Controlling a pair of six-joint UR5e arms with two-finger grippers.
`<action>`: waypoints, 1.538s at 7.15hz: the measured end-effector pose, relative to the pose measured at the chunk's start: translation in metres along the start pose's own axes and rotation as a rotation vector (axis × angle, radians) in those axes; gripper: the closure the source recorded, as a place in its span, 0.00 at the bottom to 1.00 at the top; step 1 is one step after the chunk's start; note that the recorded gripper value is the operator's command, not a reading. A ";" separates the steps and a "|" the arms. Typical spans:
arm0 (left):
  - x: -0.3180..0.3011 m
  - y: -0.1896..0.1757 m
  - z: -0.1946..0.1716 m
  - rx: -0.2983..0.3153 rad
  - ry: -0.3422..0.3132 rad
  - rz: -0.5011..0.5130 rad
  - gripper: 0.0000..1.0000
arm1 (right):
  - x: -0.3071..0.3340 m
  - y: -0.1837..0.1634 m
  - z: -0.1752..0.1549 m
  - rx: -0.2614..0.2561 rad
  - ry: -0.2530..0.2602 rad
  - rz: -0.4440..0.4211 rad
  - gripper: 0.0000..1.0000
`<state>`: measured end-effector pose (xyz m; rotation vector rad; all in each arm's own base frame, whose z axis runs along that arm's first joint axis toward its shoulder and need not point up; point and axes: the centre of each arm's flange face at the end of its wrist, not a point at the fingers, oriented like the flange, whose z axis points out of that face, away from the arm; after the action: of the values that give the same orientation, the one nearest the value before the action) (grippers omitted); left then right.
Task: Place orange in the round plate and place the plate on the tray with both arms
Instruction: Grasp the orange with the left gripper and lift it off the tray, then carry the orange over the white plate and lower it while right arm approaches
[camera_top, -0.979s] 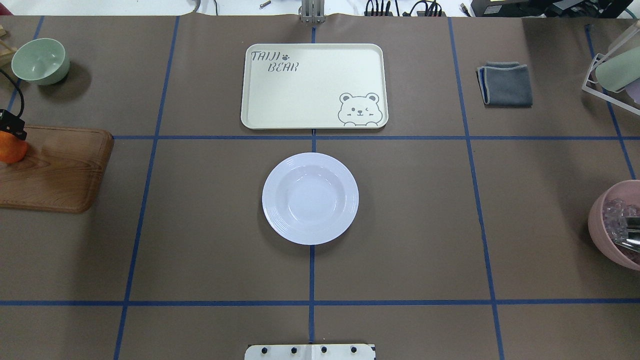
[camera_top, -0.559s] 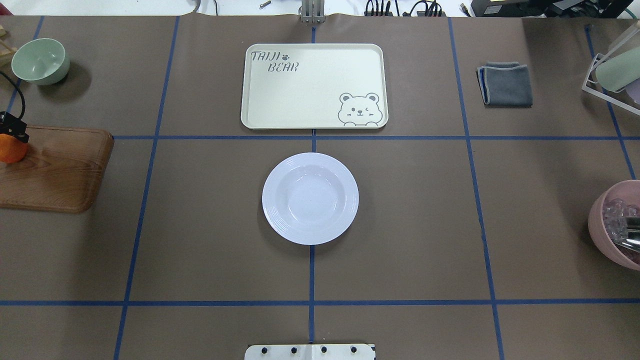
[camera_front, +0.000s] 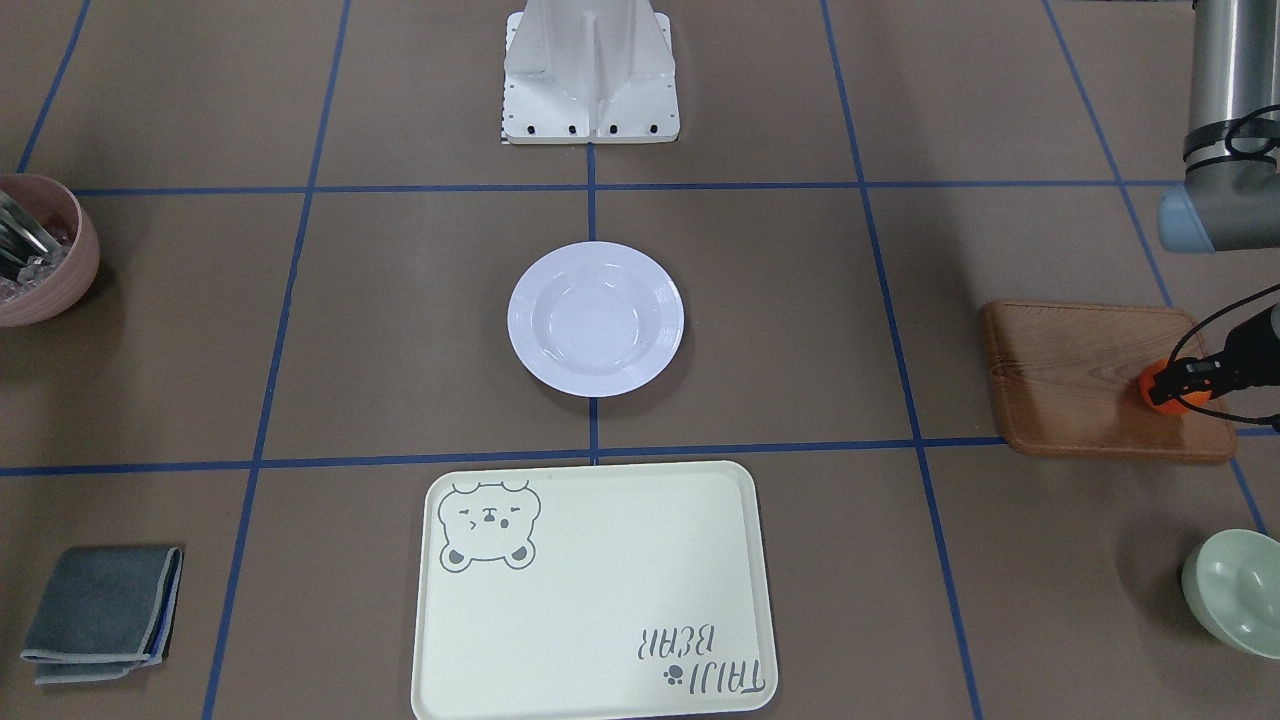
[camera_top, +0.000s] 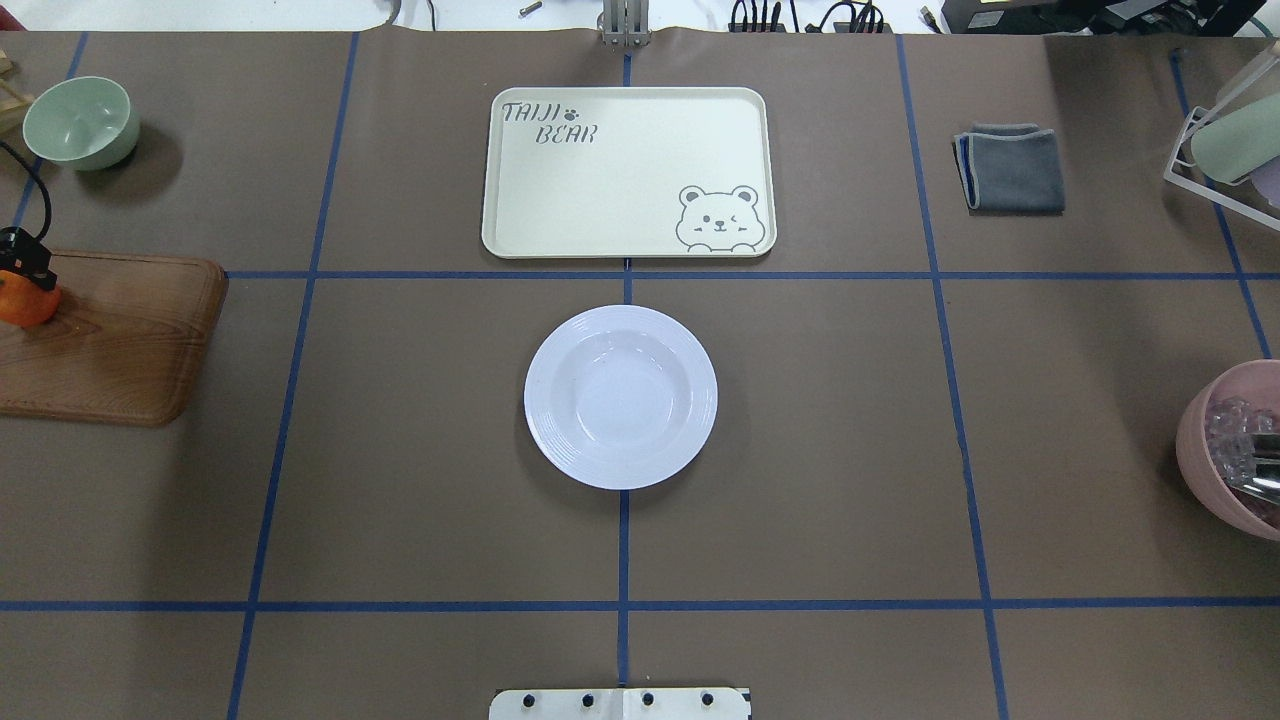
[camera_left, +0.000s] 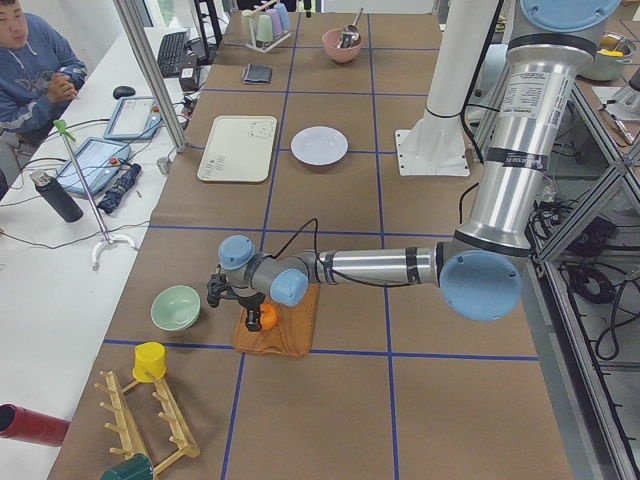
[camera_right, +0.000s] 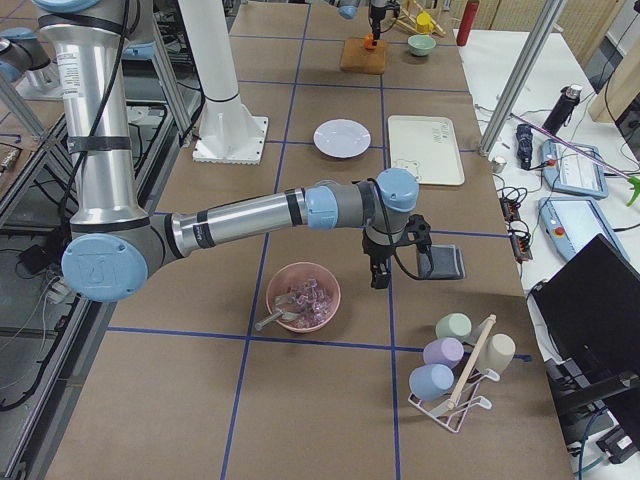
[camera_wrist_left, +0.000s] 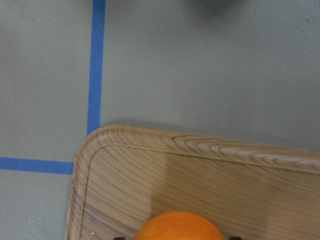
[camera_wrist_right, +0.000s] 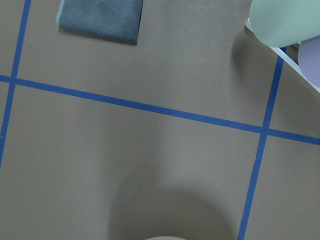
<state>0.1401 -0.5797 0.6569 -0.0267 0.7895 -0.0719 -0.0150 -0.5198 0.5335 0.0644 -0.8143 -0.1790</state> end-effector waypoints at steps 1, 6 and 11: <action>0.028 -0.004 -0.016 -0.005 0.054 -0.055 1.00 | -0.013 -0.006 -0.004 0.014 -0.002 0.020 0.00; 0.309 0.011 -0.069 -0.064 0.260 -0.327 1.00 | -0.149 -0.037 0.034 0.103 -0.101 0.170 0.00; 0.590 0.120 -0.044 -0.011 0.215 -0.371 1.00 | -0.392 -0.042 0.083 0.069 -0.194 0.299 0.00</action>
<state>0.5296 -0.5039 0.2015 -0.1786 0.9927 -0.4276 -0.3447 -0.4882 0.3039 -0.0103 -1.0126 0.1274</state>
